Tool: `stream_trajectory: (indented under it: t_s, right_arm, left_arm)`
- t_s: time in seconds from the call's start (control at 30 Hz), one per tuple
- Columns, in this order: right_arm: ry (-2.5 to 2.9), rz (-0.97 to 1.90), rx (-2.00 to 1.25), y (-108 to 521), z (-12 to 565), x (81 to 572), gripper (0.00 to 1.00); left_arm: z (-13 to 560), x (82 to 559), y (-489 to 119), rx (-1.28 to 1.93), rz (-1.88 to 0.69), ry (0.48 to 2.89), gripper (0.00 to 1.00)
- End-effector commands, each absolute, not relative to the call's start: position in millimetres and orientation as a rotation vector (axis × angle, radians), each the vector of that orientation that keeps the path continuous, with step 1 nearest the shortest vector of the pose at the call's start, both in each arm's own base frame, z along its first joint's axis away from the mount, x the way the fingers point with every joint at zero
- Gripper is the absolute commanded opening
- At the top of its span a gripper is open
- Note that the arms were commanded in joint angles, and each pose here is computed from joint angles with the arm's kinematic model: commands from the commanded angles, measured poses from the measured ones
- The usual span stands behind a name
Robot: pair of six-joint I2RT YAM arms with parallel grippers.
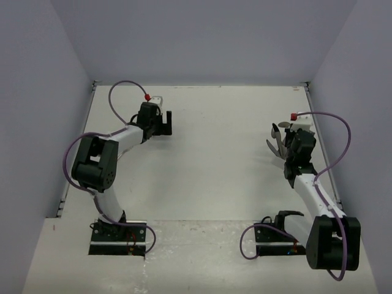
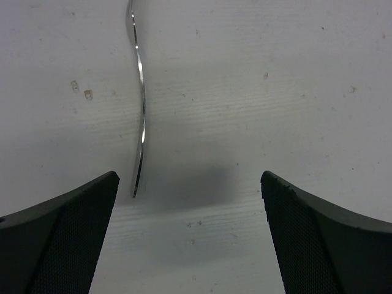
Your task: Sort the eating utensils into containers
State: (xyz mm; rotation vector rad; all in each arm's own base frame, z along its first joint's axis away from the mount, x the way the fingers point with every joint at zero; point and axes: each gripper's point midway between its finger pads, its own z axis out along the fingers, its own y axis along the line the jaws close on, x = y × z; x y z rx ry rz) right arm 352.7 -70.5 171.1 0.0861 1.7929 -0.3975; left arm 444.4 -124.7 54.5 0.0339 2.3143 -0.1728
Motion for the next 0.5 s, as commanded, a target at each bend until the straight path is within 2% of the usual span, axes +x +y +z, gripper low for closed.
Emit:
stream_trajectory:
  t_s: [0.0,0.2,0.47]
  right_arm:
    - [1.669,-0.376,0.074,-67,219,353,0.0]
    - [1.575,-0.394,0.086,-70,277,344,0.0]
    - [1.593,-0.485,0.039,-82,256,366,0.0]
  left_arm:
    - [73,467,-130,0.069,-0.2,2.23,0.99]
    - [74,468,-119,0.05,-0.16,2.223,1.0]
    - [73,473,-120,0.057,-0.175,2.222,1.0]
